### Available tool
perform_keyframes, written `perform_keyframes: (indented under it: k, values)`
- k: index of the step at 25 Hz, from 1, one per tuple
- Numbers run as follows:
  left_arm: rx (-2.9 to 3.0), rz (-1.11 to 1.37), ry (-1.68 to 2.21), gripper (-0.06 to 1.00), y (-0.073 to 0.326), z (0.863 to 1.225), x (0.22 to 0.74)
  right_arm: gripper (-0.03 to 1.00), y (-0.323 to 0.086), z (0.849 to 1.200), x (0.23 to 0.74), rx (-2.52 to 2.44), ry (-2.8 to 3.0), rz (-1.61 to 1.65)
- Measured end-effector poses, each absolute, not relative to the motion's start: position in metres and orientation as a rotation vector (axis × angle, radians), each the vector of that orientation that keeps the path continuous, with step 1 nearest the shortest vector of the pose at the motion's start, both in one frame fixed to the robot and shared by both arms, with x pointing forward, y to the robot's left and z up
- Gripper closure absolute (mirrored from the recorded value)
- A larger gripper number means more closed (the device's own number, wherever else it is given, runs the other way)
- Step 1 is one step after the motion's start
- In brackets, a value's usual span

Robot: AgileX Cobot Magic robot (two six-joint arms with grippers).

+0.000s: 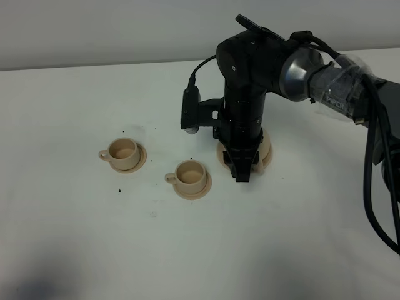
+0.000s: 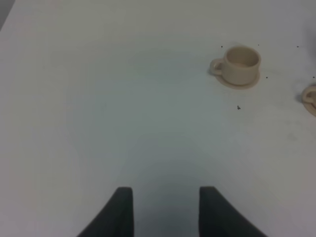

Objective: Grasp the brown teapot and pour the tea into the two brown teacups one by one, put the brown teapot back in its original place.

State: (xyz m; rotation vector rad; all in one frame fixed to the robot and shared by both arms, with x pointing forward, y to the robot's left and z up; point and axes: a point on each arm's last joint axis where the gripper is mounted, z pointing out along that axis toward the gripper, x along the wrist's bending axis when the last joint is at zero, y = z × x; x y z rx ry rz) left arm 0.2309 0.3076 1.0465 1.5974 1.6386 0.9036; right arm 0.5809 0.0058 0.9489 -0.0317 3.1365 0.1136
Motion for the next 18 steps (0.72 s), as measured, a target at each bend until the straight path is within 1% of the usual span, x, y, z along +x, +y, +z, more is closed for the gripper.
perform_keyframes:
  k: [3, 6, 9, 13, 18]
  values:
    - [1.596, 0.903, 1.639, 0.58, 0.308, 1.047, 0.231, 0.54, 0.006, 0.948, 0.58, 0.101, 3.144, 0.121]
    - [1.596, 0.903, 1.639, 0.58, 0.308, 1.047, 0.231, 0.56, 0.005, 0.954, 0.581, 0.359, 3.122, 0.134]
    - [1.596, 0.903, 1.639, 0.58, 0.308, 1.047, 0.231, 0.6, 0.0, 0.965, 0.584, 0.747, 3.046, 0.163]
    - [1.596, 0.903, 1.639, 0.58, 0.308, 1.047, 0.231, 0.64, -0.009, 0.968, 0.591, 1.196, 2.929, 0.194]
    - [1.596, 0.903, 1.639, 0.58, 0.308, 1.047, 0.231, 0.68, -0.021, 0.968, 0.6, 1.469, 2.833, 0.212]
